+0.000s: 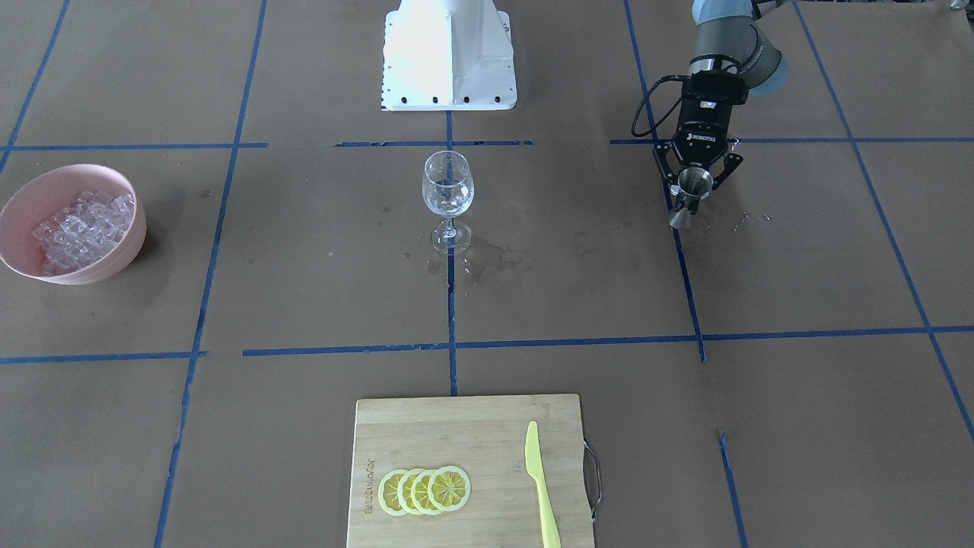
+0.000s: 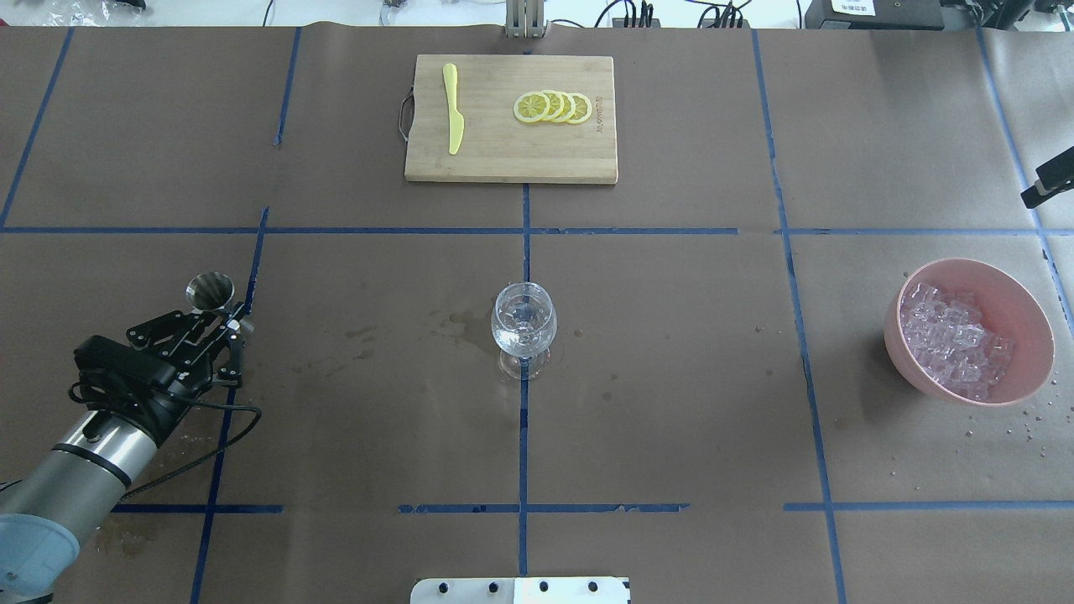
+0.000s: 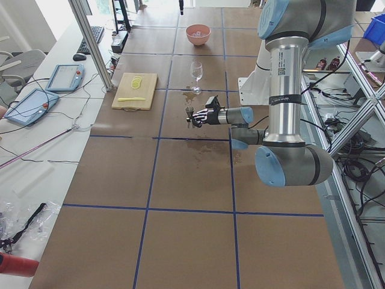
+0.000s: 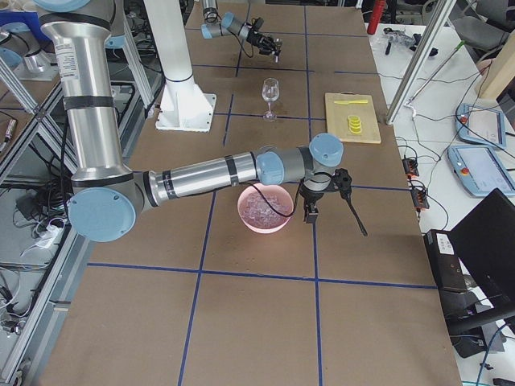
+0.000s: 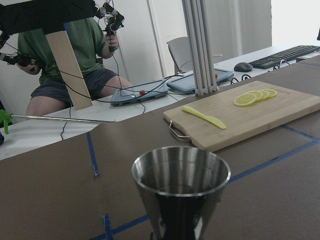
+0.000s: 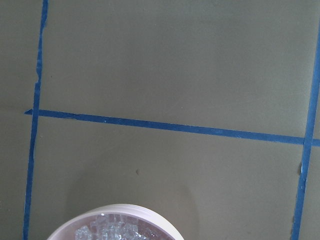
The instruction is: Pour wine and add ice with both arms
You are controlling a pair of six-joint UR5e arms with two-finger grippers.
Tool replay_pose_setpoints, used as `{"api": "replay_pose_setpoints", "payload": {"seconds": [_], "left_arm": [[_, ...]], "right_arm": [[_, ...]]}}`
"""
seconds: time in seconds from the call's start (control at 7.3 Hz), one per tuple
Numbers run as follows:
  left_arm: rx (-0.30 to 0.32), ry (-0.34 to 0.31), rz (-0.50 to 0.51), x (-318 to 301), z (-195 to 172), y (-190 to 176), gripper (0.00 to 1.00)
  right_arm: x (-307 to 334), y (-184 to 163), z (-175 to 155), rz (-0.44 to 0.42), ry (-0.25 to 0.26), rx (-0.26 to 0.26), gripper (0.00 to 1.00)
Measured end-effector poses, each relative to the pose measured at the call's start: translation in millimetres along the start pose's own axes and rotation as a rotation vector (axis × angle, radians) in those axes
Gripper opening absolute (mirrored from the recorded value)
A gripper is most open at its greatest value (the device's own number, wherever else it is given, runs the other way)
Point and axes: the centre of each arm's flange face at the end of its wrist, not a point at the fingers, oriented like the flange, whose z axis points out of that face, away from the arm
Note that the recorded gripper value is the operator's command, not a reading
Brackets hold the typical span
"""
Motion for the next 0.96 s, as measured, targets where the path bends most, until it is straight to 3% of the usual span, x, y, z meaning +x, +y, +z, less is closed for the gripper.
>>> {"api": "replay_pose_setpoints", "payload": {"seconds": [0.55, 0.96], "left_arm": [[-0.062, -0.030, -0.142, -35, -3, 45, 0.00], [-0.083, -0.018, -0.222, -30, -3, 52, 0.00]], "right_arm": [[-1, 0, 1, -0.002, 0.000, -0.002, 1.00], [-4, 0, 0, 0.002, -0.001, -0.001, 1.00]]}}
